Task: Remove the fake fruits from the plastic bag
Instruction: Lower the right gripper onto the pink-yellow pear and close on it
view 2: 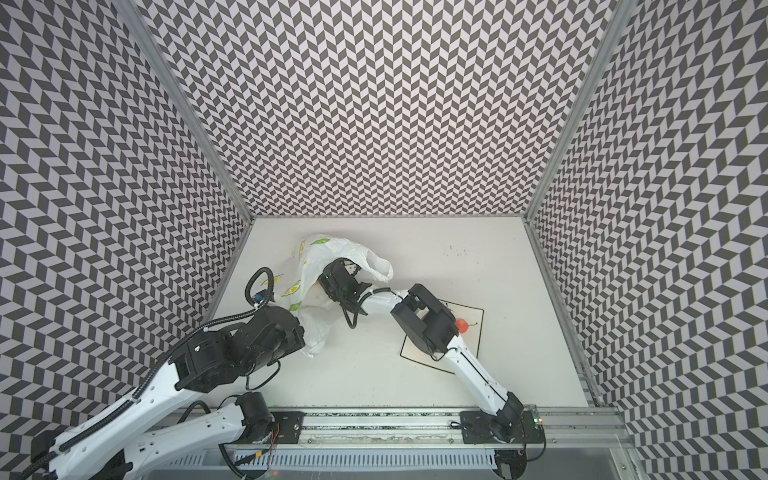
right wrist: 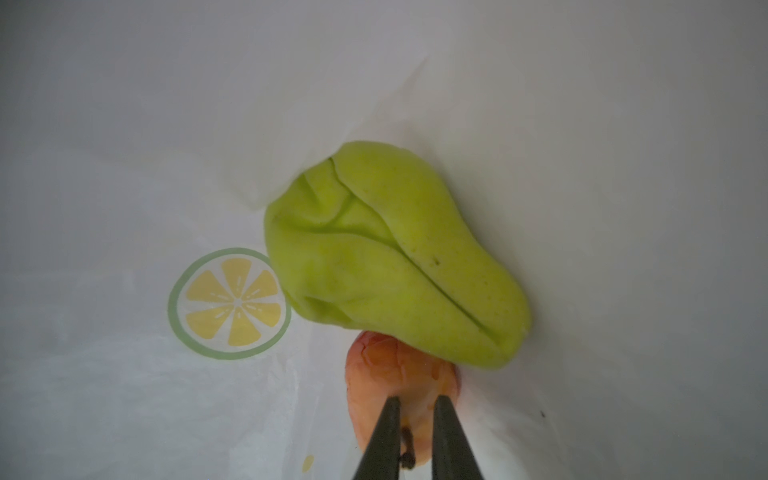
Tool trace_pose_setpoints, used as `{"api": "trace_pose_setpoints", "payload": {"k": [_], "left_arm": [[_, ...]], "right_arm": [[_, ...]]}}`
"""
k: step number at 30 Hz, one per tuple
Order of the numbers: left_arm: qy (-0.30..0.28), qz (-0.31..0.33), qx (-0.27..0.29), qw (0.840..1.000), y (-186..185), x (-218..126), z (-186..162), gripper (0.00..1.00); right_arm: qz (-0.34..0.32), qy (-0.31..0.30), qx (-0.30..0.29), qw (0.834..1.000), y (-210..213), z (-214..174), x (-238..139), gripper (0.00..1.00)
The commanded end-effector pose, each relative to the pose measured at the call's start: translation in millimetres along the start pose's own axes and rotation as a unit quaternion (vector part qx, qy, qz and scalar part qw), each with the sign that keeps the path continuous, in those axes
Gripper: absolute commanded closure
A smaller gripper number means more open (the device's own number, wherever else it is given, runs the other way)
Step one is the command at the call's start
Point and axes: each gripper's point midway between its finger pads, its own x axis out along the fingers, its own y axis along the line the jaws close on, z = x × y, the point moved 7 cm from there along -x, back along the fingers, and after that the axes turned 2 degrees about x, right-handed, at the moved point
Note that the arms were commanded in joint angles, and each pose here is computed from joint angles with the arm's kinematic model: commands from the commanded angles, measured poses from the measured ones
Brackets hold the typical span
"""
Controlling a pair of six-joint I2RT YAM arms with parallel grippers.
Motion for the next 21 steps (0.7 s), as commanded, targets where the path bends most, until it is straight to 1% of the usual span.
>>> {"api": "trace_pose_setpoints", "payload": {"k": [1, 6, 10, 17, 21], "left_arm": [[-0.016, 0.001, 0.001, 1.000, 0, -6, 6, 1.00], [-0.017, 0.000, 0.002, 1.000, 0, -7, 6, 1.00], [-0.017, 0.000, 0.001, 1.000, 0, -7, 6, 1.00], [-0.018, -0.001, 0.000, 1.000, 2, -4, 4, 1.00], [-0.018, -0.002, -0.001, 1.000, 2, -3, 3, 1.00]], "right_arm": [[0.021, 0.001, 0.015, 1.000, 8, 0, -3, 0.89], [0.032, 0.001, 0.014, 0.999, 16, 0, -7, 0.96], [0.045, -0.001, 0.001, 0.999, 28, 0, -15, 0.99], [0.072, 0.004, -0.011, 0.997, 41, -2, -37, 1.00], [0.096, 0.007, -0.019, 0.995, 47, -1, -58, 1.00]]}}
